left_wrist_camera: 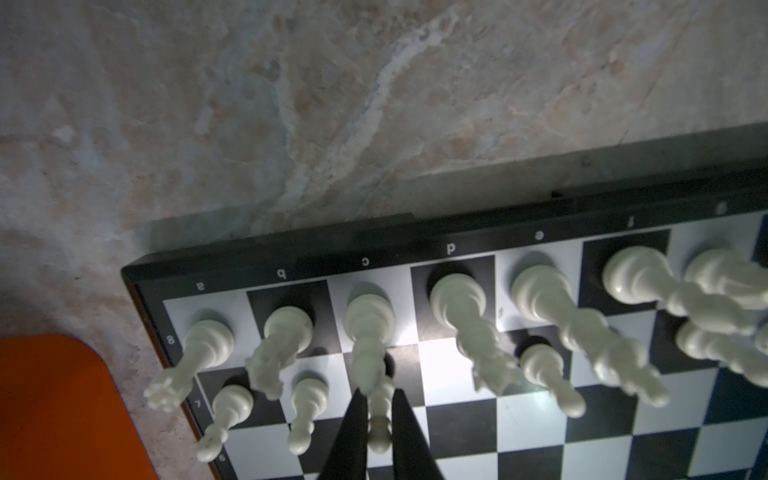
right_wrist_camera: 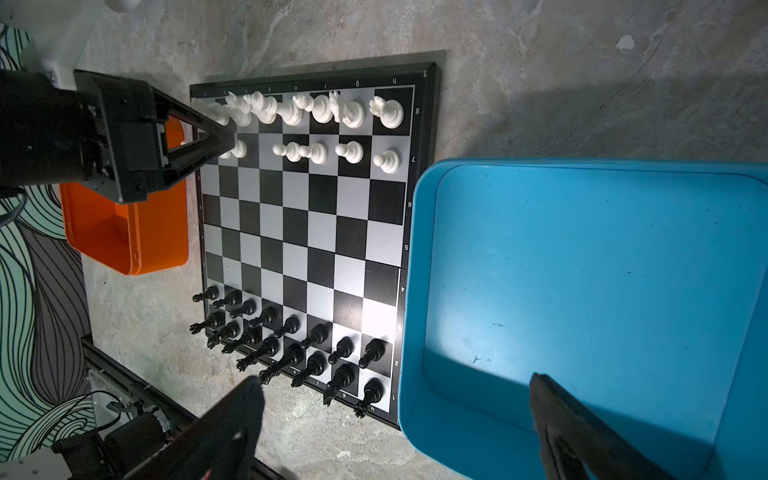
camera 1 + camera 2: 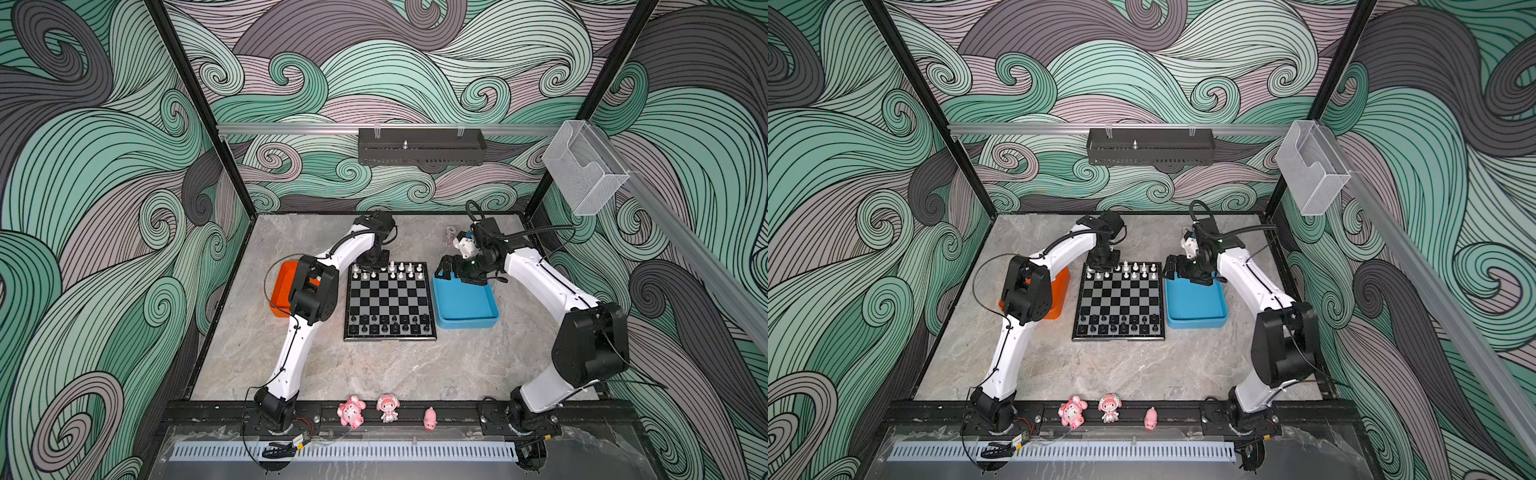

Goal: Set up the chess pieces on the board
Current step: 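Lower the white pawn toward an empty square in the second-farthest row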

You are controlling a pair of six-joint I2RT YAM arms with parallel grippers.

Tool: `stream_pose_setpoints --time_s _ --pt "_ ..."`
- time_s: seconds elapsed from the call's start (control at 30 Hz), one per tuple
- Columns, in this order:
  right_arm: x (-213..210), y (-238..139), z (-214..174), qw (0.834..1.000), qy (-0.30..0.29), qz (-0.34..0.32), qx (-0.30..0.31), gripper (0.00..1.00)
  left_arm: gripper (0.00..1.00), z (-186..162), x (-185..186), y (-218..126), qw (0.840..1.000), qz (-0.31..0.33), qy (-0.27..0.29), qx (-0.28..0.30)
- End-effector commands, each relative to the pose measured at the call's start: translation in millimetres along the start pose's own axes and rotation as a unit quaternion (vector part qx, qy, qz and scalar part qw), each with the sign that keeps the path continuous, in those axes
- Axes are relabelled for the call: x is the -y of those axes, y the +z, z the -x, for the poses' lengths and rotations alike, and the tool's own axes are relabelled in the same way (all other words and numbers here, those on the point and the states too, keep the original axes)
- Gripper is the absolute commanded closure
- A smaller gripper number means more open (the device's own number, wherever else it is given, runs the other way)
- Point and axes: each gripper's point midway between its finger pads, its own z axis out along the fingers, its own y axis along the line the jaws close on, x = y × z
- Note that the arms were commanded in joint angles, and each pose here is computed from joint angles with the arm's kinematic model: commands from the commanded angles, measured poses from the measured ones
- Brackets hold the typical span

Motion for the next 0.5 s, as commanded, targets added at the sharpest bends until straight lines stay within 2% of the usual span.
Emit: stream_pose_setpoints --time_s 0.0,0.47 --pt "2.4 3.1 -1.6 1.0 -0.004 0.002 -0.004 0.01 0.84 4.2 3.4 2.4 1.0 0.001 -0.004 0.003" --pt "2.7 3.4 -1.4 1.0 -0.004 0.003 -0.005 0.01 0.85 2.8 5.8 7.5 1.0 -0.005 -0.009 -0.002"
